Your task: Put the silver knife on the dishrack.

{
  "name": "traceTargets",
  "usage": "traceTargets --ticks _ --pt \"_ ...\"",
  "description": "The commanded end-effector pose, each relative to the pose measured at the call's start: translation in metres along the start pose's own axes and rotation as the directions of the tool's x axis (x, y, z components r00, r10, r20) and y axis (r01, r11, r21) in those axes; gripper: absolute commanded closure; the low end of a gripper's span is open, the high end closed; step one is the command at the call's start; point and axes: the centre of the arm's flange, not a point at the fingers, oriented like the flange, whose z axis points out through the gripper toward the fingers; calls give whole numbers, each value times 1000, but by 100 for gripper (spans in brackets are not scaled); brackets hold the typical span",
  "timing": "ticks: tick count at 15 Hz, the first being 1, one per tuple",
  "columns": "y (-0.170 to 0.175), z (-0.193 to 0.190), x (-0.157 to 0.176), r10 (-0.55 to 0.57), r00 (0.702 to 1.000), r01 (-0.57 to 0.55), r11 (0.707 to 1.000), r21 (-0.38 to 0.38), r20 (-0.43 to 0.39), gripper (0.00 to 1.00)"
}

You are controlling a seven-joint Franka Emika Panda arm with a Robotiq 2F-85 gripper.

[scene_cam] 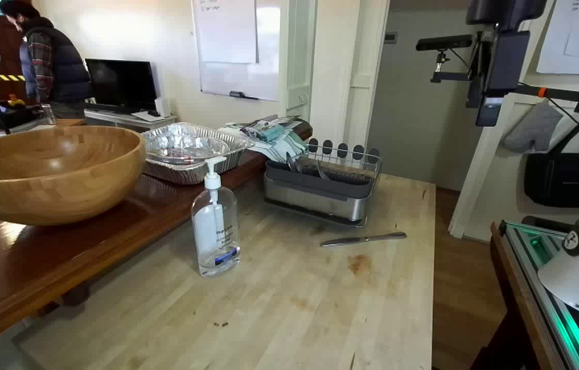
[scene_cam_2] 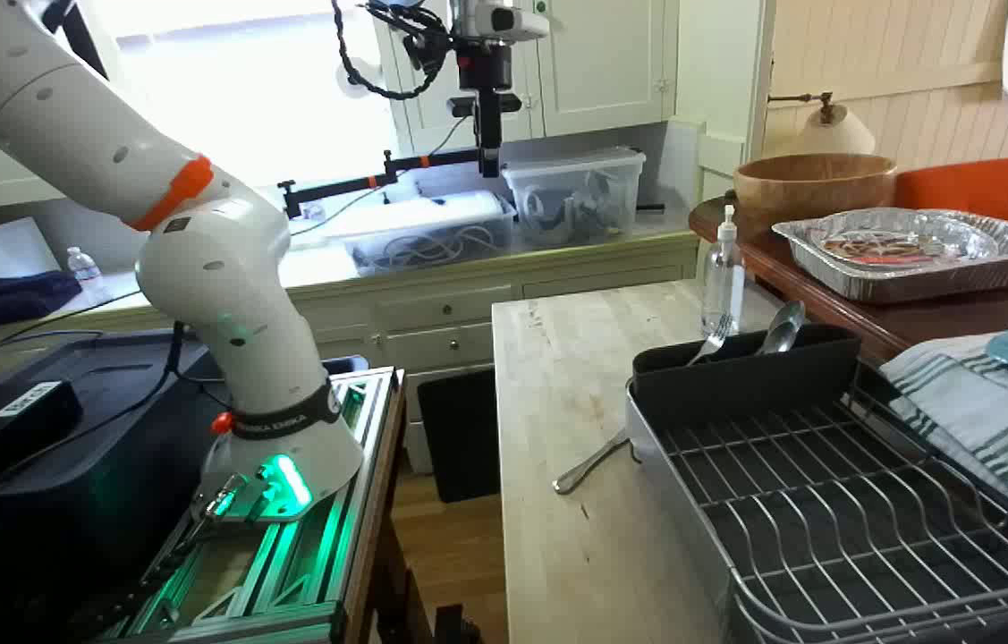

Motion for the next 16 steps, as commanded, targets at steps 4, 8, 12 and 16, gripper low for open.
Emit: traceTargets --ticks 4,8,12,16 --pt "0 0 0 0 1000 0 1000 0 0 0" --pt "4 8 0 11 1000 -11 1000 18 17 0" --pt "35 49 -15 107 991 -112 991 67 75 0" --pt "68 87 -35 132 988 -139 986 90 77 0"
